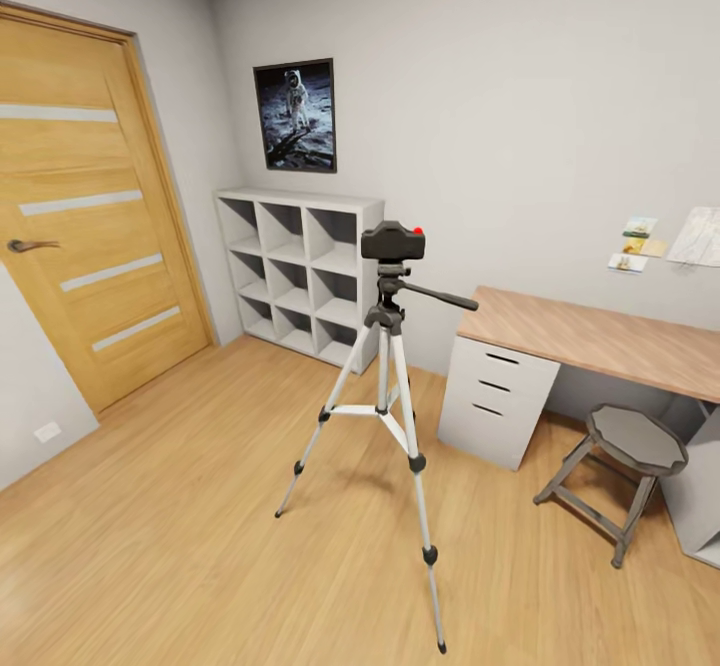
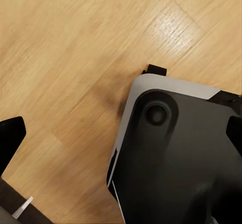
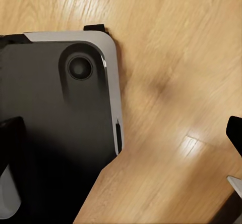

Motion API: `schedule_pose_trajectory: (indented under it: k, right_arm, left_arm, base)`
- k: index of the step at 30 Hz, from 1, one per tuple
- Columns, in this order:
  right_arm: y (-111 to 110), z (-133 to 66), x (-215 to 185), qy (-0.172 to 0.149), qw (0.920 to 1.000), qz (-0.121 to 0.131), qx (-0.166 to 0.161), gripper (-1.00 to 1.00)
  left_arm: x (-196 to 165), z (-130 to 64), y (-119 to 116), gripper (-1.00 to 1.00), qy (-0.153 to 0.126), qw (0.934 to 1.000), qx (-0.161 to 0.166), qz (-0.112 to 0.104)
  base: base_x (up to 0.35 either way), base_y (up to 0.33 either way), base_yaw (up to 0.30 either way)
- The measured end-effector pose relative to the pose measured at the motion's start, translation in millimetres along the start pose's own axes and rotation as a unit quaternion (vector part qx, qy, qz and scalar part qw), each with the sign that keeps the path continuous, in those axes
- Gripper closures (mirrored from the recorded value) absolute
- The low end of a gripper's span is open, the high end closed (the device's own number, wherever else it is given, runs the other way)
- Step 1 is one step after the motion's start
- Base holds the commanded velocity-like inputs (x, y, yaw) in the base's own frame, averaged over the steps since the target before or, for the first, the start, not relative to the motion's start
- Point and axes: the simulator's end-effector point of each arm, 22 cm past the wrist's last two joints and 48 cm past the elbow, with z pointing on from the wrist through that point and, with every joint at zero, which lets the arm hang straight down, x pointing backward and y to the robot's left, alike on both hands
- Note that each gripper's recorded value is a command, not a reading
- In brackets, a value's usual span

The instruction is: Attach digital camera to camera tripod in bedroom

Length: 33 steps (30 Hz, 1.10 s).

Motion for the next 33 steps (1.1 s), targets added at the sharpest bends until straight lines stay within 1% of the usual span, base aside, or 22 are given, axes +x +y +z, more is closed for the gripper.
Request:
schedule_pose_trajectory:
  k: [33]
  right_arm:
    - [2,-3.4,-21,-0.027,0.9996,0.000,-0.002,-1.00]
  left_arm:
    - [-21,-5.3,-4,-1.00,-0.026,0.9996,0.006,-0.005]
  base:
    - [0.000,0.000,0.000]
